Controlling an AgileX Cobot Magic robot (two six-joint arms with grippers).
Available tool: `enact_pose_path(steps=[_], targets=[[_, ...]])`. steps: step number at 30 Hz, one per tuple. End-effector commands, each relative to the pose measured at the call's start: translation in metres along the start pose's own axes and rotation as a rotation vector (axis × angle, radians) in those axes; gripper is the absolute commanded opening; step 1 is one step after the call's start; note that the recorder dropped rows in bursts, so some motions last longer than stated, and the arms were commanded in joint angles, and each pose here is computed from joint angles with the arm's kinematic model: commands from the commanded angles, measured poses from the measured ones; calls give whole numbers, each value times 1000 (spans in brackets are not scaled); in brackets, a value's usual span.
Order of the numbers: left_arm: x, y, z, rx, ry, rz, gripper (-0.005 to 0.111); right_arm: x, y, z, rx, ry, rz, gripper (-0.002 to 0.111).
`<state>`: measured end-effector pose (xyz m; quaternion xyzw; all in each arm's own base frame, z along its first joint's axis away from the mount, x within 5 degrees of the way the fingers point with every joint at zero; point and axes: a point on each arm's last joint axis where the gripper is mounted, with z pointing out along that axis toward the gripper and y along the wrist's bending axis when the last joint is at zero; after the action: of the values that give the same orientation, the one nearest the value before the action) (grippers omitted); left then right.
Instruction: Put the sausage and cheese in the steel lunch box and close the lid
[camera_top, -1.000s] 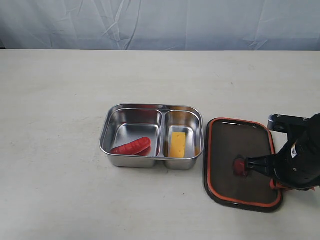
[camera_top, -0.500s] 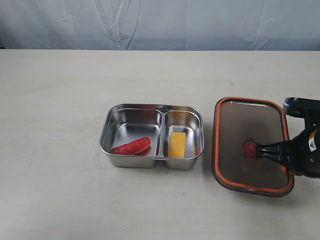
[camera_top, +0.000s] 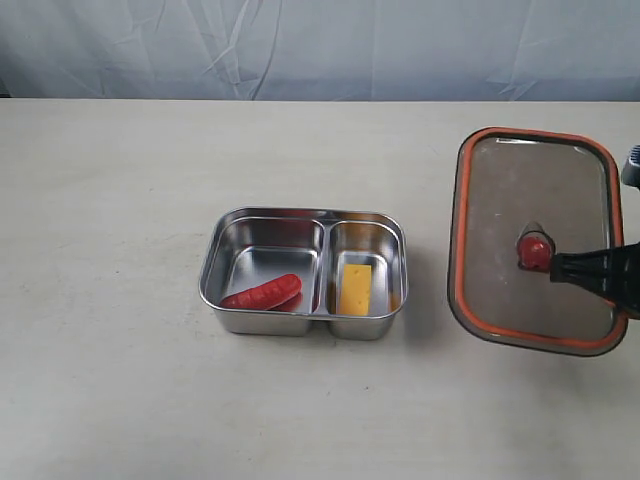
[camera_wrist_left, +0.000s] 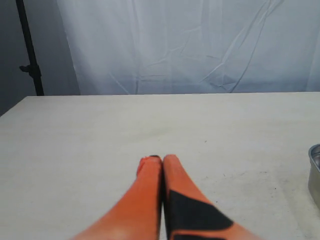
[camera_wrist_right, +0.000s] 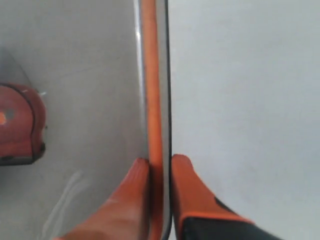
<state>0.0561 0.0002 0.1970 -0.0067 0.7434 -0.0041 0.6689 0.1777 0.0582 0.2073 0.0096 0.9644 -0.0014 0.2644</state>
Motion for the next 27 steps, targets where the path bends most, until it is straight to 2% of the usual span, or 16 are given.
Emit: enact_pose_path(steps=[1, 2, 3, 4, 5, 6, 8, 10, 11, 13, 16, 18, 23, 25, 27], targets=[[-15, 0, -1, 20, -178, -219, 0, -4, -2, -13, -29, -77, -10, 0], [-24, 2, -3, 19, -277, -288, 0, -4, -3, -17, -39, -100, -17, 0], [-26, 3, -4, 26, -307, -408, 0, -5, -3, -19, -49, -115, -15, 0], [-27, 5, -5, 47, -321, -681, 0, -5, -3, -23, -57, -133, -17, 0], [-25, 5, -4, 58, -308, -783, 0, -5, -3, -25, -65, -140, -18, 0], [-17, 0, -2, 86, -186, -917, 0, -5, -3, -27, -78, -146, -19, 0], [-6, -10, -2, 125, 8, -970, 0, -5, 0, -29, -115, -158, -32, 0], [-11, -25, -7, 262, 125, -916, 0, -5, 6, -30, -173, -161, -88, 0], [-21, -37, -13, 419, 124, -870, 0, -5, 9, -30, -206, -165, -117, 0], [-34, -50, -17, 632, 90, -898, 0, -4, 14, -32, -257, -168, -145, 0], [-30, -60, -4, 694, 263, -870, 2, -3, 18, -33, -303, -165, -183, 0], [-28, -66, 1, 756, 345, -847, 9, -2, 20, -33, -328, -165, -204, 0], [-39, -75, 17, 881, 406, -764, 43, -1, 26, -36, -397, -169, -242, 0], [-47, -76, 26, 910, 408, -726, 51, -1, 27, -36, -414, -171, -248, 0], [-58, -79, 35, 953, 412, -700, 54, -1, 28, -36, -418, -173, -255, 0]])
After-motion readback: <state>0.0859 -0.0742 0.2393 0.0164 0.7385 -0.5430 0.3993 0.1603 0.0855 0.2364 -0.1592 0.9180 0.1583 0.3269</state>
